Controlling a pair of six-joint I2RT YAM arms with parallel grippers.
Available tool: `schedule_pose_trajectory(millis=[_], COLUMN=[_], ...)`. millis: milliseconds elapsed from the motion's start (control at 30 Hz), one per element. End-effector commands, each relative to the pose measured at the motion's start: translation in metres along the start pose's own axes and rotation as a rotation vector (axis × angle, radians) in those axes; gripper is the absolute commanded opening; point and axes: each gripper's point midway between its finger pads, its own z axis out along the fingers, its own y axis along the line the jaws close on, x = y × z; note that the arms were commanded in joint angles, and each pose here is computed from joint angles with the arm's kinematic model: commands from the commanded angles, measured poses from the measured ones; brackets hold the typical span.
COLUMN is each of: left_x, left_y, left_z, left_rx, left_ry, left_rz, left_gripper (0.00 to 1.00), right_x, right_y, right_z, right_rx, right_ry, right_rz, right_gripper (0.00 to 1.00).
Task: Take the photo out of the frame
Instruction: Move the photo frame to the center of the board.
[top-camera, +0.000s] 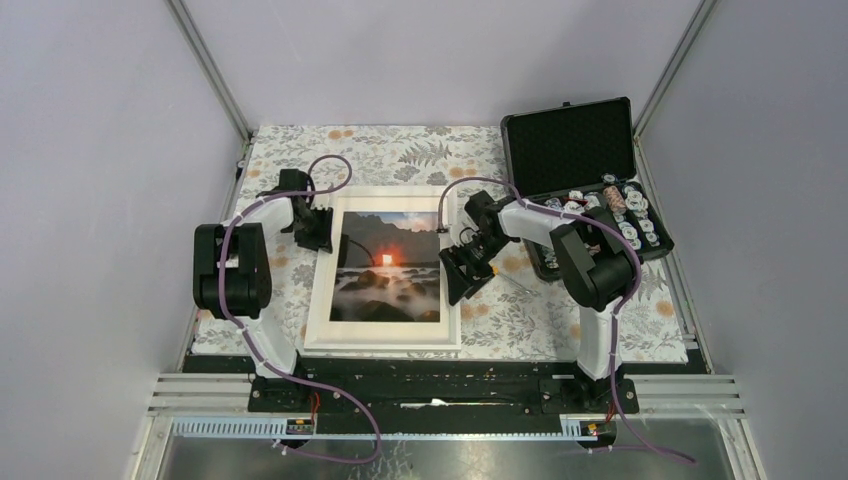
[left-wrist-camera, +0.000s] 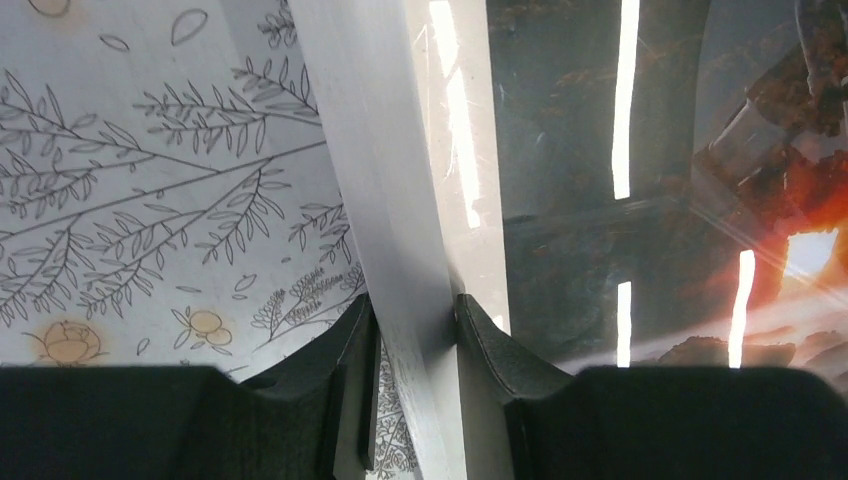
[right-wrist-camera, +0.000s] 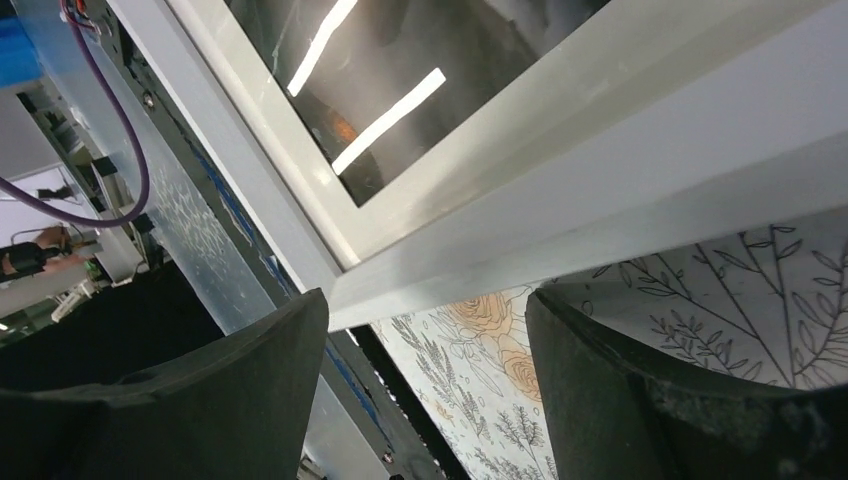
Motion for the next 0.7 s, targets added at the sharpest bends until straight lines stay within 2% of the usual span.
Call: schedule_pose_trajectory(millis=[0,33,100,167,233,400,533,667], left_x=[0.025,0.022,0.014,0.006,0.002,0.013,0.030,0.036], left_y=[-0.009,-0.007,-0.006,-0.005,-0.001,-0.001,0.001,0.001], left_z=[-0.008,-0.008,-0.014,-0.025,-0.037,-0.050,-0.044,-0.036], left_rx=[0.021,0.014,0.005,-0.002,-0.016,-0.033,-0.049,-0.054], left_ry=[0.077,0.071,0.054,0.035,0.011,0.000,0.019,0.014], left_rz=[0.045,0.045,0.044,0.032,-0.001,-0.027,-0.054,-0.079], left_gripper=[0.19,0.22,0.35,0.49,0.56,0.63,0.63,0.62], right_x=[0.006,0.005,0.000,-0.016,-0.034,-0.059,-0.068,-0.072], right_y=[0.017,0.019,0.019,0.011,0.005,-0.004,-0.010,-0.020], right_z=[-0.012,-0.015,-0.021,-0.033,-0.047,-0.057,-0.049,-0.034], right_rx=[0.006,0.002,0.027,0.098,0.148,0.246,0.286,0.317], right_ry=[0.017,0.026,0.030,-0.024,-0.106,-0.219,-0.256,-0.225], right_rz=[-0.107,-0.121,-0.144,-0.135,-0.057,0.111,0.106,0.112], right_gripper=[0.81,0.82,0.83,0.87,0.90,0.91,0.87,0.83])
